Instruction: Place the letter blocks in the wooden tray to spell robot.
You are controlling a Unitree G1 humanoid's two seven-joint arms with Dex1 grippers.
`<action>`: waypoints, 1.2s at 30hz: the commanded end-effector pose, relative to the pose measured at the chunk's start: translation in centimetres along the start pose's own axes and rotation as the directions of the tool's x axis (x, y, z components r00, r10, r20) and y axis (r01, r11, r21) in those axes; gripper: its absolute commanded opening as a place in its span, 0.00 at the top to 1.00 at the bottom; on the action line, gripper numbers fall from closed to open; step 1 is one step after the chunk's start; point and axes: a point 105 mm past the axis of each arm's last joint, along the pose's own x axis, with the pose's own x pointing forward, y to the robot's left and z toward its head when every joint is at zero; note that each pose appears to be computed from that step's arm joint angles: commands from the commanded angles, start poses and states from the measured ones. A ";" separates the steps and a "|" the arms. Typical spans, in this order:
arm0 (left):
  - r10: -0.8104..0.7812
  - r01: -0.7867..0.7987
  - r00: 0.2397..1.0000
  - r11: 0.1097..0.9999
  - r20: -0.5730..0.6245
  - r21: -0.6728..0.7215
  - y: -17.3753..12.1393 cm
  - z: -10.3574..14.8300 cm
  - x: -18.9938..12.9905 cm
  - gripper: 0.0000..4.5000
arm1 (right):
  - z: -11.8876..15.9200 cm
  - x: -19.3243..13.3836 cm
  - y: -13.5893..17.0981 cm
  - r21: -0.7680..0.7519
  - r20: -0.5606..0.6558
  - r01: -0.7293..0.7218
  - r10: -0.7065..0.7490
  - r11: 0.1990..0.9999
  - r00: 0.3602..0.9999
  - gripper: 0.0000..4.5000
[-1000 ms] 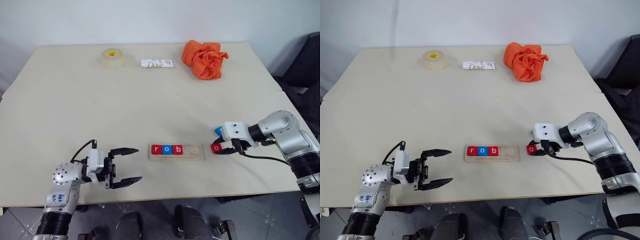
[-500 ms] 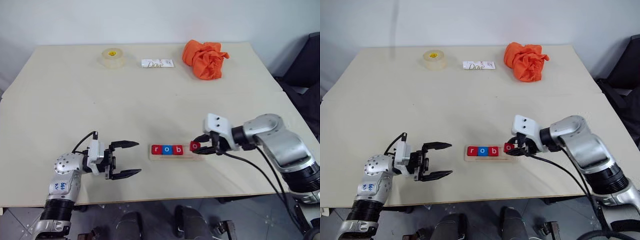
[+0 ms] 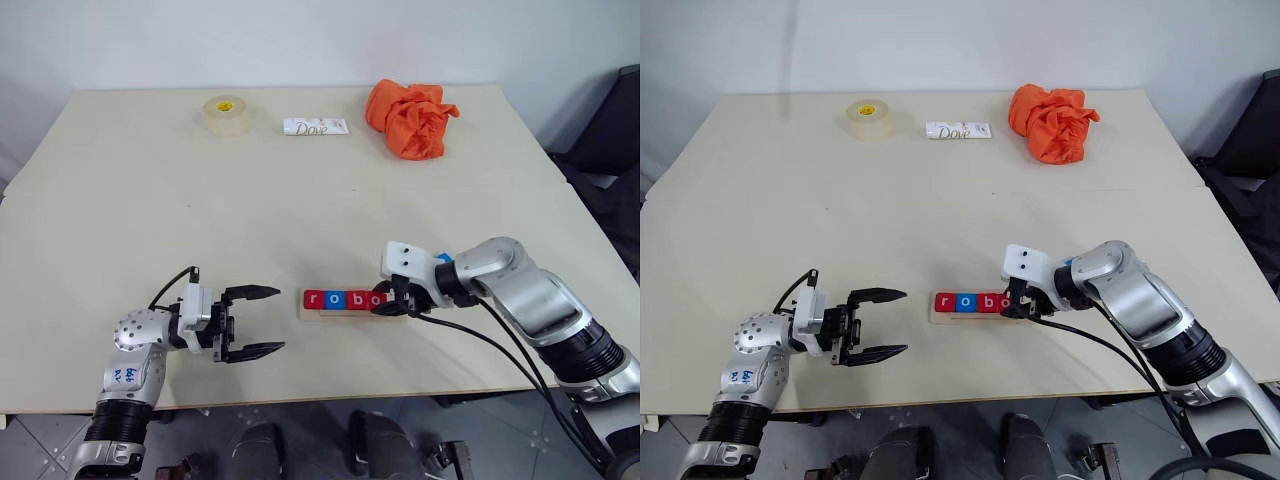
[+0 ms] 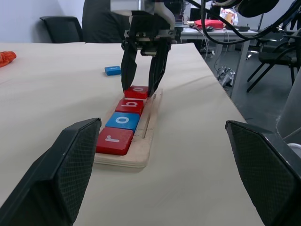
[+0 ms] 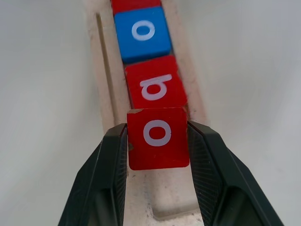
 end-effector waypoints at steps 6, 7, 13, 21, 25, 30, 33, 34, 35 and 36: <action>0.020 -0.020 1.000 0.999 0.011 0.038 -0.3 0.8 -0.3 0.00 | 0.8 0.2 -0.4 -0.061 0.005 0.012 -0.012 0.998 1.000 0.68; 0.020 -0.021 1.000 0.999 0.011 0.038 -0.4 0.7 -0.3 0.00 | 0.8 0.3 -0.4 -0.060 0.007 0.013 -0.012 0.998 1.000 0.68; 0.024 -0.024 1.000 0.999 0.012 0.039 -0.2 0.7 -0.3 0.00 | 1.1 0.6 -0.4 -0.060 0.020 0.010 -0.009 0.998 1.000 0.68; 0.023 -0.023 1.000 0.999 0.011 0.045 0.2 0.6 -0.3 0.00 | 1.5 -0.3 0.1 -0.078 0.024 -0.009 0.011 0.997 1.000 0.31; 0.021 -0.021 1.000 0.999 0.013 0.046 0.5 0.6 -0.2 0.00 | 2.2 -1.4 -0.2 -0.074 0.049 0.014 -0.010 0.997 0.999 0.00; 0.012 -0.013 1.000 0.999 0.018 0.048 0.8 0.5 0.0 0.00 | 2.6 -3.0 0.1 -0.027 0.123 0.037 -0.034 0.999 0.992 0.00; 0.007 -0.008 1.000 0.999 0.021 0.050 0.9 0.5 0.1 0.00 | 2.5 -4.2 0.1 0.039 0.232 0.086 -0.092 0.996 0.968 0.00; 0.004 -0.005 1.000 0.999 0.022 0.050 1.0 0.5 0.2 0.00 | 2.8 -5.0 0.0 0.095 0.334 0.110 -0.135 0.989 0.933 0.00; 0.002 -0.003 1.000 0.999 0.022 0.050 1.1 0.5 0.2 0.00 | 2.3 -5.7 -0.2 0.152 0.383 0.137 -0.186 0.979 0.905 0.00; -0.002 0.001 1.000 0.999 0.021 0.048 1.1 0.4 0.2 0.00 | 1.5 -6.3 -0.3 0.182 0.398 0.170 -0.231 0.968 0.888 0.00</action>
